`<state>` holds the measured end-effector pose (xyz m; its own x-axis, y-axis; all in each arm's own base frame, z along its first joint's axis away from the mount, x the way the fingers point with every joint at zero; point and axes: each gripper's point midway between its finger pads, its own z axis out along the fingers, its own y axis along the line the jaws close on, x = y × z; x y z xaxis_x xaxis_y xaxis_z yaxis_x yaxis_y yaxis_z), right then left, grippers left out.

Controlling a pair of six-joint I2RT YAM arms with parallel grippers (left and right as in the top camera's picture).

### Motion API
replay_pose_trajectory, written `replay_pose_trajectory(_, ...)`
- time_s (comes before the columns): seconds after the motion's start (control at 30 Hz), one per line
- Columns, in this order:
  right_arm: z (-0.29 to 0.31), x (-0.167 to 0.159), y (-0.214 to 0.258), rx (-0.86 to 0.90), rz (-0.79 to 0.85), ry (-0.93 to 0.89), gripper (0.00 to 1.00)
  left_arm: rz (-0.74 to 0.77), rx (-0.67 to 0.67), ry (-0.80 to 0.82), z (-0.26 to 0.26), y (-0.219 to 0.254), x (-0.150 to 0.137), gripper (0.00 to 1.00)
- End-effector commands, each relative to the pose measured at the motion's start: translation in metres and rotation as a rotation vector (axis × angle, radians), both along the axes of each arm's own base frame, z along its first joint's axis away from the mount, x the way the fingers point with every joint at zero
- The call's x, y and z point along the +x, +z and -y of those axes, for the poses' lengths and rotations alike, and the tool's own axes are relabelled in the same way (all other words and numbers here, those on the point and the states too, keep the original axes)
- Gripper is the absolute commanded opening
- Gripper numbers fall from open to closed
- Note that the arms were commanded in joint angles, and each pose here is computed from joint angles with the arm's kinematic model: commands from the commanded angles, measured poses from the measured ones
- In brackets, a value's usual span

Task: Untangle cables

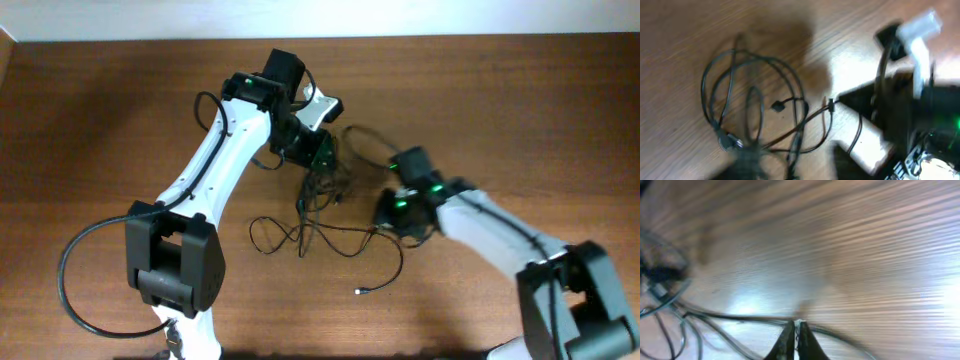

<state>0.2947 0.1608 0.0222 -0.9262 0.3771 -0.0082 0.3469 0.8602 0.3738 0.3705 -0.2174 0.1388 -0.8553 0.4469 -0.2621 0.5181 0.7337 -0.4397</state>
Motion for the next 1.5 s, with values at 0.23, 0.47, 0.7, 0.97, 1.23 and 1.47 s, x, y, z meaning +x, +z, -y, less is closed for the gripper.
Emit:
replay_pose_trajectory(0.23,0.088,0.007,0.044,-0.055,0.082,-0.082,0.13,0.334,0.988,1.127,-0.226,0.036,0.034,0.99)
replay_pose_trajectory(0.47,0.088,0.006,0.044,-0.055,0.081,-0.081,0.21,-0.145,0.251,0.609,-0.084,-0.007,0.02,1.0)
replay_pose_trajectory(0.7,0.088,0.006,0.043,-0.065,0.086,-0.054,0.37,-0.202,0.71,1.088,-0.167,-0.053,-0.023,0.61)
replay_pose_trajectory(0.97,0.093,0.007,0.042,-0.103,0.109,-0.004,0.43,-0.065,0.814,1.114,-0.197,-0.116,-0.03,0.53)
replay_pose_trajectory(1.23,0.093,0.007,0.042,-0.104,0.113,0.006,0.44,0.035,0.805,1.139,-0.204,-0.13,-0.02,0.0)
replay_pose_trajectory(1.47,0.102,0.014,0.046,-0.074,0.135,-0.022,0.44,0.158,0.122,0.239,-0.069,-0.023,0.005,0.0)
